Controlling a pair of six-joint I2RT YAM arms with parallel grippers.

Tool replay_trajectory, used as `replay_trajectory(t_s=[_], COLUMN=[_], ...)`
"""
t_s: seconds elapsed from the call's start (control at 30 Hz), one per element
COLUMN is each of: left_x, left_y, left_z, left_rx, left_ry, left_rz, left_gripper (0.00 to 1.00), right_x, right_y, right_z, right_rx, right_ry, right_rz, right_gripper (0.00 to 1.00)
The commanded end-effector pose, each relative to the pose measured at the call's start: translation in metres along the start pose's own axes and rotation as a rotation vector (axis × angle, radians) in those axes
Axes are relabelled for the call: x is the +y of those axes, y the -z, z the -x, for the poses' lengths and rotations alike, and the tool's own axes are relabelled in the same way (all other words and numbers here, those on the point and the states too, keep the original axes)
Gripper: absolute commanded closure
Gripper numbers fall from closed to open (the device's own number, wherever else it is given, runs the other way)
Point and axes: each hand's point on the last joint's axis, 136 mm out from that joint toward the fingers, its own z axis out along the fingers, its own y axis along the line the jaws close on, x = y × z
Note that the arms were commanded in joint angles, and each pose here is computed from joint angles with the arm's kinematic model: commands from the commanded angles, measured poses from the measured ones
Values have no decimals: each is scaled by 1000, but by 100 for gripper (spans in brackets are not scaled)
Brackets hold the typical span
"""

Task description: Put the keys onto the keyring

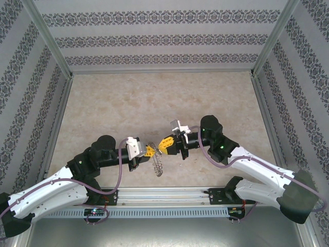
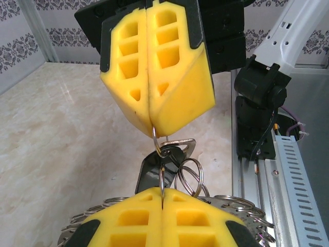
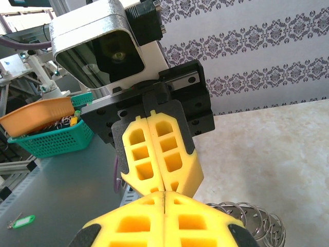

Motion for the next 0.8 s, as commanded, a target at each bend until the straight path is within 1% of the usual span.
replay_trajectory(t_s=[0.0, 0.77], left_x=[-4, -5], left_y=[5, 4], left_z=[27, 26], left_rx=[-89, -91], left_ry=[-56, -56], left_rz=[-15, -22], left_gripper=[100, 100], right_x=[9, 9], right_y=[-3, -6], right_z=[14, 10], right_rx=[-20, -8], right_ry=[67, 62], right_rz=[36, 46], right_gripper=[100, 100])
